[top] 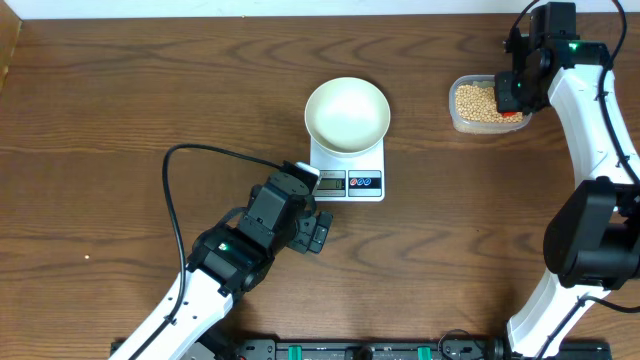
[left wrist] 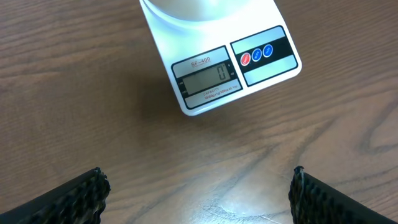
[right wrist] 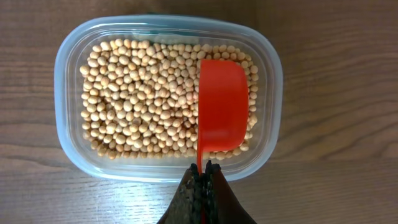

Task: Scoop item into bowl and weigh 50g on scale
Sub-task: 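Move the red scoop with the right gripper above the soybean tub, then dip the scoop into the soybeans with the right gripper and scoop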

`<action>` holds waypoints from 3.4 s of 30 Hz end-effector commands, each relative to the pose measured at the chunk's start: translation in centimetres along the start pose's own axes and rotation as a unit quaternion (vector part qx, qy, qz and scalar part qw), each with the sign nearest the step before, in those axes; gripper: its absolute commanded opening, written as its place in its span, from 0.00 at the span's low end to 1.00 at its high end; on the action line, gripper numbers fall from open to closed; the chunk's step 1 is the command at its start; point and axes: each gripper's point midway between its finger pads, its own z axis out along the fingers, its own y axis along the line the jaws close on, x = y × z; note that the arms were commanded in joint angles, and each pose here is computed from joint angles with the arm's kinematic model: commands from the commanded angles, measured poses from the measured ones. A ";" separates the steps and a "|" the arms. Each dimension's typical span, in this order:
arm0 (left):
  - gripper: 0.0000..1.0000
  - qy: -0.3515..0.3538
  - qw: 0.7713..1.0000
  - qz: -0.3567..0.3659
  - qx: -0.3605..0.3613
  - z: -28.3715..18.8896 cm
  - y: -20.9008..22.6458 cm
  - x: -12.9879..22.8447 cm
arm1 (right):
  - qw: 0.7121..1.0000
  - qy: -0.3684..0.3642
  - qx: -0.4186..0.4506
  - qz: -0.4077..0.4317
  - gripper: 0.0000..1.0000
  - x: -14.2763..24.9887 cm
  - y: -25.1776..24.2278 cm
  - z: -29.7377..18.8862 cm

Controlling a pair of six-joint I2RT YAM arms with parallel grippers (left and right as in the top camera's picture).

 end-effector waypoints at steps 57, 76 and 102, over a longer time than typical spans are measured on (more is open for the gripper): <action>0.95 -0.004 1.000 0.002 -0.003 -0.1 0.0 -0.3 | 0.997 0.020 -0.067 0.025 0.01 1.0 1.0 -0.1; 0.95 -0.004 1.000 0.002 -0.003 -0.1 0.0 -0.3 | 0.989 0.024 -0.145 0.028 0.01 1.9 3.8 1.2; 0.95 -0.004 1.000 0.002 -0.003 -0.1 0.0 -0.3 | 0.962 0.027 -0.229 0.143 0.01 4.6 1.9 4.3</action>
